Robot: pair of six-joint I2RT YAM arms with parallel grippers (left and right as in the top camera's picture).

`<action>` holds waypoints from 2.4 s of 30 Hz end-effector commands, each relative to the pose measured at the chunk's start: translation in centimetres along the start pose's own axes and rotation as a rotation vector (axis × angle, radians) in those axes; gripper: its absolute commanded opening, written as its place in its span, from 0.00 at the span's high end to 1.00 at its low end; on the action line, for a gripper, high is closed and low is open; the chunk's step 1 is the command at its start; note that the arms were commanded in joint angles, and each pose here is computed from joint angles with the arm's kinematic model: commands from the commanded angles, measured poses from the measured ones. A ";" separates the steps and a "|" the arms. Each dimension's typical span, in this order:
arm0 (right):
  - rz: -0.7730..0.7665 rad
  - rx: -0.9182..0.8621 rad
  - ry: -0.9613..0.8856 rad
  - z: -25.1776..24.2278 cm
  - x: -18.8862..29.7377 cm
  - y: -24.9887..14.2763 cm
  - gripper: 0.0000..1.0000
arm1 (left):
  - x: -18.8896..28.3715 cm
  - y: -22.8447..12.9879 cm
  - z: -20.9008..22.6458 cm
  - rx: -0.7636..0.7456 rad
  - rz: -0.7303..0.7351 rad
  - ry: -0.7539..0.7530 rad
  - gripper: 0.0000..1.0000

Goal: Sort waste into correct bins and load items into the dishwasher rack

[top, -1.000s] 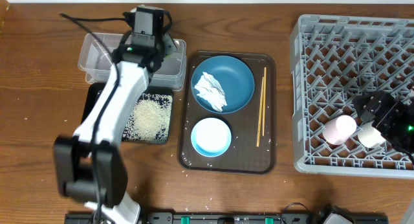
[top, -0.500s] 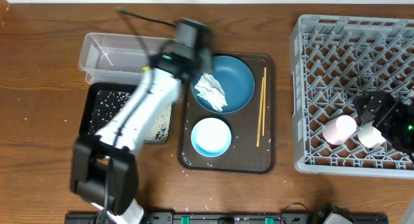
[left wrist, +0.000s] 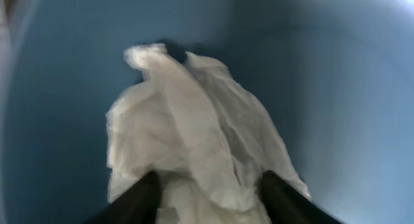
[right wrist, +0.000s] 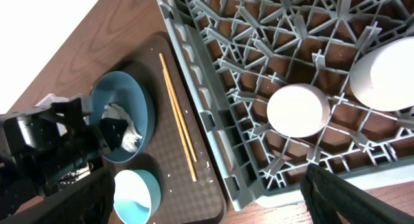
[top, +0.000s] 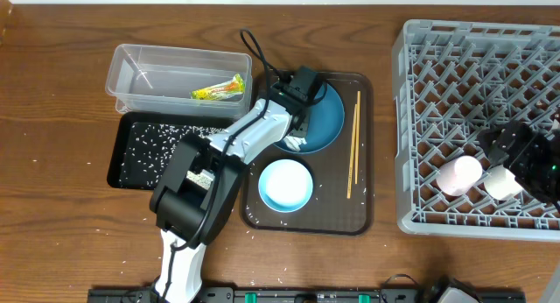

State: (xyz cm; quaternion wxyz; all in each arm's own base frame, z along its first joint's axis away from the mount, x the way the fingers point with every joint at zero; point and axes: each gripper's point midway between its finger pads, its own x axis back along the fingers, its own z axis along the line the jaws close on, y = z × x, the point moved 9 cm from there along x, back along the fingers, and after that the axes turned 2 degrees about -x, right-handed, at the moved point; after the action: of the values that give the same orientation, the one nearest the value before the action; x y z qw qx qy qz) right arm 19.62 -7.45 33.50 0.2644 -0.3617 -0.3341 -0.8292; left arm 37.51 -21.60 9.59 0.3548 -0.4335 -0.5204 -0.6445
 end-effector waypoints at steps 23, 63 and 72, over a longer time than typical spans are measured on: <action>0.012 -0.008 0.003 0.1 0.0 -0.2 0.11 | 10.6 6.9 12.7 0.265 -0.294 0.096 0.92; 0.063 0.016 0.076 0.7 0.2 -1.1 0.09 | 18.1 -8.9 -5.1 -0.209 0.163 -0.224 0.37; 0.105 0.128 0.099 1.7 -0.3 -1.8 0.09 | 16.9 -9.0 -6.7 -0.232 0.162 -0.232 0.38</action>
State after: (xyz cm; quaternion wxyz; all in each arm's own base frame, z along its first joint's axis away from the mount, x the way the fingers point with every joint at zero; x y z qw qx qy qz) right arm 19.14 -6.03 33.35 0.3174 -0.3411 -0.3243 -0.8233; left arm 21.55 -26.81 21.23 0.2849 -0.5959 -0.4360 -0.6112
